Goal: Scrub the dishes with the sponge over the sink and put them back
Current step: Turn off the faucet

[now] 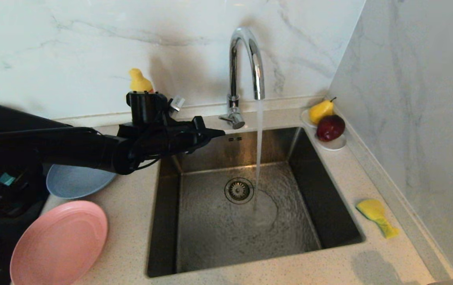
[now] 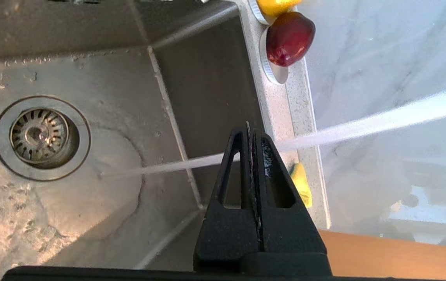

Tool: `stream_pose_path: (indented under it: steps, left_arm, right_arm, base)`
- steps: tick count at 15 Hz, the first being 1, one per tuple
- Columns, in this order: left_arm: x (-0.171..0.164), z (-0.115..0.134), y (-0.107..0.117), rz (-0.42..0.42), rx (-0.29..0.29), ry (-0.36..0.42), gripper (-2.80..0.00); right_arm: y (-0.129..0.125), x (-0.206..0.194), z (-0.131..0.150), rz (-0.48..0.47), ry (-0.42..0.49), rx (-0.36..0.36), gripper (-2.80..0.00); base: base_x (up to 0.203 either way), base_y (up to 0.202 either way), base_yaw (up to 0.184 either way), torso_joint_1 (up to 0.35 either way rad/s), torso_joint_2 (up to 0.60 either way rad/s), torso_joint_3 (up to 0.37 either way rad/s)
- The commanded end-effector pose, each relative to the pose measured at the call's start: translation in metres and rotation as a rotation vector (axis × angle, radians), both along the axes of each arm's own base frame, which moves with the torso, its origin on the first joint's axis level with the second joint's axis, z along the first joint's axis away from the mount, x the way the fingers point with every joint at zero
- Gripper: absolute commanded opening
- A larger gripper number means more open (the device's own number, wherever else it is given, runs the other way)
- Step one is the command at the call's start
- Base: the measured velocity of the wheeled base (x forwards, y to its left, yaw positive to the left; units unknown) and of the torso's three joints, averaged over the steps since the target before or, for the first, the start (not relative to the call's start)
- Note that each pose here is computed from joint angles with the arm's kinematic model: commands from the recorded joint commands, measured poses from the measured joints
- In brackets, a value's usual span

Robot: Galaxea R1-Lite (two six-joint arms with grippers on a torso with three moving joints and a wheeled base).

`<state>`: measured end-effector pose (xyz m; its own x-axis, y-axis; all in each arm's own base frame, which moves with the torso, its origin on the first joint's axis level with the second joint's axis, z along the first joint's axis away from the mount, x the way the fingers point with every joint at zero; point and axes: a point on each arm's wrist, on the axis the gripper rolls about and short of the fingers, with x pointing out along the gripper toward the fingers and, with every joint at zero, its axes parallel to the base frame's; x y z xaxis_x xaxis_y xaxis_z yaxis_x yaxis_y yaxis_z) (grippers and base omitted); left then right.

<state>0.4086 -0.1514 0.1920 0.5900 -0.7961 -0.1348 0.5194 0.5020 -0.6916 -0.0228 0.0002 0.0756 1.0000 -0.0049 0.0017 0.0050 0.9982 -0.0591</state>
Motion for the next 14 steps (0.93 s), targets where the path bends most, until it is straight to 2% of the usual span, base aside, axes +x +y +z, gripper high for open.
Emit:
stream_pose_path:
  steps: [1, 8, 11, 14]
  left_arm:
    - [0.006, -0.001, -0.002, 0.0, -0.012, -0.001, -2.8]
    - [0.025, -0.009, -0.003, 0.022, -0.035, 0.002, -2.8]
    - [0.035, 0.001, -0.006, 0.027, -0.081, -0.014, -2.8]
    - [0.04, 0.001, -0.006, 0.038, -0.092, -0.016, -2.8]
  right_arm:
    - [0.0, 0.0, 0.0, 0.0, 0.002, -0.001, -2.8]
    - [0.0, 0.0, 0.0, 0.001, 0.002, -0.001, -2.8]
    - [0.0, 0.0, 0.0, 0.0, 0.002, -0.001, -2.8]
    - [0.0, 0.0, 0.0, 0.0, 0.002, -0.001, -2.8]
  base:
    - [0.0, 0.0, 0.0, 0.0, 0.0, 0.0]
    - [0.0, 0.0, 0.0, 0.0, 0.0, 0.0]
    - [0.0, 0.0, 0.0, 0.0, 0.0, 0.0]
    - [0.0, 0.0, 0.0, 0.0, 0.0, 0.0]
